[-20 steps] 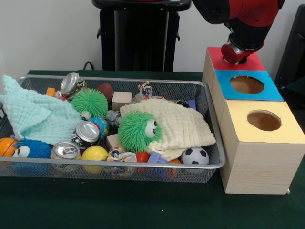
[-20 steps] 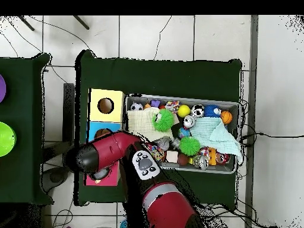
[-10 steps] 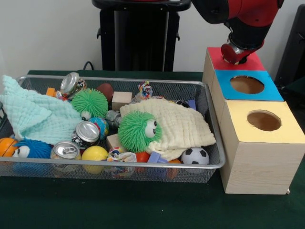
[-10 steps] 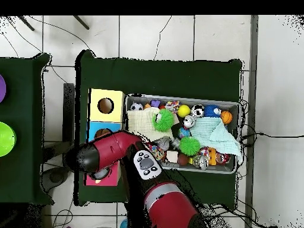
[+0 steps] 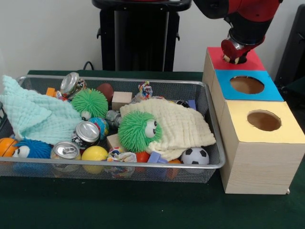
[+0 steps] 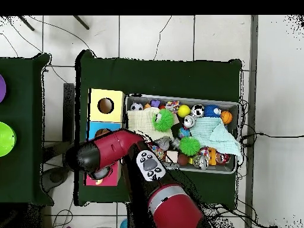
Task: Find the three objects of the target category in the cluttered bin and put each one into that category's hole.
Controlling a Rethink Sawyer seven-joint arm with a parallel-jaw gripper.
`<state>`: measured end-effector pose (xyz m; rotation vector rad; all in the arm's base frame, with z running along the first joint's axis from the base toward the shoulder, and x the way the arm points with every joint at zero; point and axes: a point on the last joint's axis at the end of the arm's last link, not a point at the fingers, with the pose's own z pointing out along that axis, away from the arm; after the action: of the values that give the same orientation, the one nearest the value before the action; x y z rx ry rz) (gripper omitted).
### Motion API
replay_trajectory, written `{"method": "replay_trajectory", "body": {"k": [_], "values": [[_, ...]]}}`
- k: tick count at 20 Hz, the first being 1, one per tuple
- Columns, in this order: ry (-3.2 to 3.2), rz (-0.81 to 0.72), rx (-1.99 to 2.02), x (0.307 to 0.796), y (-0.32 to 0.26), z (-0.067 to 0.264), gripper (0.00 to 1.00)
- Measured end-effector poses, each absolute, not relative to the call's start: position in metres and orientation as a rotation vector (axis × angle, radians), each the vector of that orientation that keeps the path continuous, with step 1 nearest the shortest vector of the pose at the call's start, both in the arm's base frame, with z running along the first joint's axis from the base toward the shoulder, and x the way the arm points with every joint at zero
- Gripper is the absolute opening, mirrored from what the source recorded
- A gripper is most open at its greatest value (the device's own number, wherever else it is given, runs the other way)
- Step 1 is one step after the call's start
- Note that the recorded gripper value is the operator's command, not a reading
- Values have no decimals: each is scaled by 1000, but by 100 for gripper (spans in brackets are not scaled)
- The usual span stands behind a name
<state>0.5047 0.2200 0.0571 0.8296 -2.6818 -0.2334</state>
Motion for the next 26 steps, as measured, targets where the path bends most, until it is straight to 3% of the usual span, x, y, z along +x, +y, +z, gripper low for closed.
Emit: {"method": "replay_trajectory", "body": {"k": [10,26], "values": [[-2697,-222,809,520,209,91,100],[-2749,-203,783,538,194,104,100]]}}
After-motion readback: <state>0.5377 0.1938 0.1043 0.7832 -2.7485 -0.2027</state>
